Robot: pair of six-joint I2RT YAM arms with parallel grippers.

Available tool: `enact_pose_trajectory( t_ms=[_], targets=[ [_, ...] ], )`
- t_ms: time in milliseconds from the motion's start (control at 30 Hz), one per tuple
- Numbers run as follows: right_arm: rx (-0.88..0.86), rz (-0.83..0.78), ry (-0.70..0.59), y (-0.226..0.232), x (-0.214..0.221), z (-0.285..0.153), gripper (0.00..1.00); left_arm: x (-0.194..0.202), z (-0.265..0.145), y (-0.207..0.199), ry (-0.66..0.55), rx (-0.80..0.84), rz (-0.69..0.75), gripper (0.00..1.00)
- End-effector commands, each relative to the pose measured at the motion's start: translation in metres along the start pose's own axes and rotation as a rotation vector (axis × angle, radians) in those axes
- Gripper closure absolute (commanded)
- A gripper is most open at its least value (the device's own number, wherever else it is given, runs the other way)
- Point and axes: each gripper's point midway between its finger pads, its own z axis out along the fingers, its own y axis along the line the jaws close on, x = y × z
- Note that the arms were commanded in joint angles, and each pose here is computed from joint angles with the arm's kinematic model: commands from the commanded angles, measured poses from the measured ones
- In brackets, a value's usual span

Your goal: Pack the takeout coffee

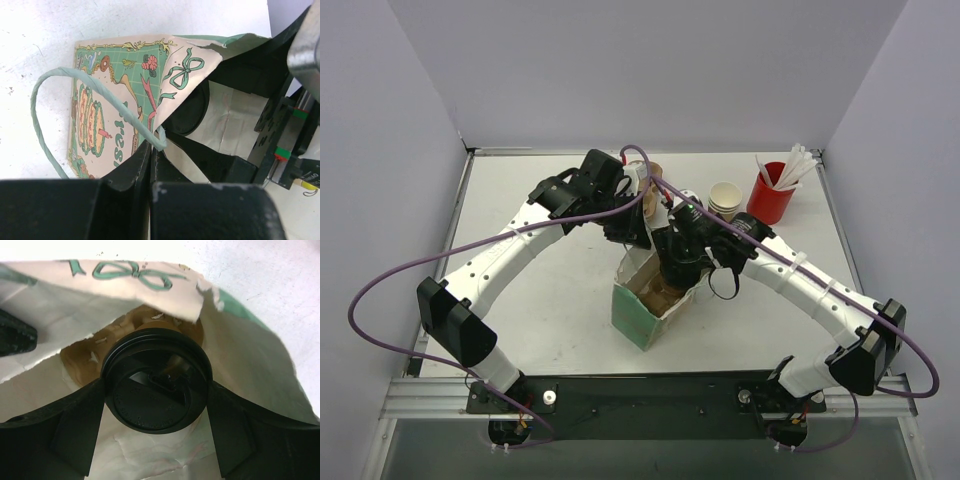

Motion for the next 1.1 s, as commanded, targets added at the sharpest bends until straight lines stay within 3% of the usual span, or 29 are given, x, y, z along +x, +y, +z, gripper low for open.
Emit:
enact_pose_trajectory(
  t_ms=[0, 1067],
  targets=[
    [0.002, -0.014, -0.009, -0.002, 0.006, -0.011, 0.39, -0.012, -0.013, -0.003, -0.069, -0.015, 0.016, 1.00],
    [0.102, 0.021, 0.042, -0.014, 0.003, 0.031, 0.42, -0.008, -0.018, -0.010, -0.068, -0.002, 0.065, 1.00]
  ],
)
